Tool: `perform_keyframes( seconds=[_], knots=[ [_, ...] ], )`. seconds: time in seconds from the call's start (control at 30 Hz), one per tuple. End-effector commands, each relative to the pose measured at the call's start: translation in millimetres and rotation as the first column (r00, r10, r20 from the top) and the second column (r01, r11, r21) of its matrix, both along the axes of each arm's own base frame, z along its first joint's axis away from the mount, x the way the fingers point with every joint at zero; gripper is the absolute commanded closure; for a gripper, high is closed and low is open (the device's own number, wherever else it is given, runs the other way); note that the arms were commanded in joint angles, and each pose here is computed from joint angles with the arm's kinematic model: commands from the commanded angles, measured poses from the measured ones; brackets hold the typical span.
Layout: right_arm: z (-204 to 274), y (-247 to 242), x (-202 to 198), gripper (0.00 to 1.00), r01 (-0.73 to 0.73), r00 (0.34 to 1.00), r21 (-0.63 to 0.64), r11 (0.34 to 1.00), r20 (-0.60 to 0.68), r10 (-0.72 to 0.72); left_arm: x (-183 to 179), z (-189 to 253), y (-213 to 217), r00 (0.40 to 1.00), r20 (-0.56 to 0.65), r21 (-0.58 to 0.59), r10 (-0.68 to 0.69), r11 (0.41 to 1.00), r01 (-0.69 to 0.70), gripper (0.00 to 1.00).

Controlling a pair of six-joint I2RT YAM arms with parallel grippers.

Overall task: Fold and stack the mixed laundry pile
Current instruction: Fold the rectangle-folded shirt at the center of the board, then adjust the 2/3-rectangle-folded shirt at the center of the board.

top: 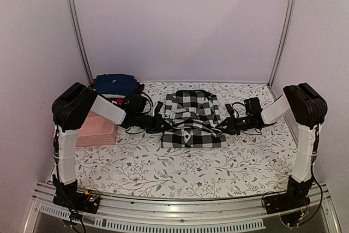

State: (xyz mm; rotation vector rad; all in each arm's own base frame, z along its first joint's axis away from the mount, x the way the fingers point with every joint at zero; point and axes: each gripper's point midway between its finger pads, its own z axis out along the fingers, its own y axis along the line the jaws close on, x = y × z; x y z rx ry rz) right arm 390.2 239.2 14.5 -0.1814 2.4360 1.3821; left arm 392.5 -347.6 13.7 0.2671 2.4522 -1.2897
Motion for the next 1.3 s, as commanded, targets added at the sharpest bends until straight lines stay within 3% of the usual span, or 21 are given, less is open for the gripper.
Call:
perform_keyframes(
  seconds=[0.0,0.1,0.17,0.27,0.4,0.6,0.83,1.07,1.27],
  knots=[
    [-3,-9,-42,0.80,0.005,0.997,-0.008,1.000,-0.071,-0.006,-22,18,9,1.000,0.024,0.000,-0.001,1.000,0.001,0.88],
    [40,-8,-30,0.65,0.014,0.999,0.020,1.000,0.030,-0.014,-15,47,9,0.996,0.084,-0.033,0.006,0.999,-0.003,0.79],
    [68,-10,-17,0.55,0.020,0.996,0.031,0.999,0.083,-0.023,-8,66,6,0.992,0.127,-0.040,-0.004,0.999,0.009,0.66],
    [100,-14,-6,0.47,0.019,0.989,0.049,0.999,0.146,-0.026,2,90,9,0.982,0.187,-0.041,0.007,0.999,0.000,0.53],
    [127,-20,-20,0.41,0.011,0.977,0.027,1.000,0.214,-0.016,-2,114,24,0.962,0.270,-0.057,0.029,0.998,-0.014,0.45],
    [117,-19,-78,0.43,-0.049,0.976,0.020,0.999,0.215,0.043,-55,109,16,0.951,0.305,-0.051,-0.058,0.996,0.077,0.45],
    [79,2,-119,0.62,-0.135,0.980,-0.028,0.991,0.144,0.137,-99,82,-35,0.928,0.294,-0.030,-0.229,0.968,0.248,0.51],
    [32,9,-85,0.73,-0.125,0.987,-0.095,0.988,0.089,0.133,-79,61,-61,0.938,0.263,-0.026,-0.227,0.970,0.242,0.56],
    [39,33,-26,0.73,-0.127,0.980,-0.076,0.989,0.145,0.137,-37,63,-59,0.941,0.287,-0.029,-0.178,0.981,0.194,0.56]
  ],
)
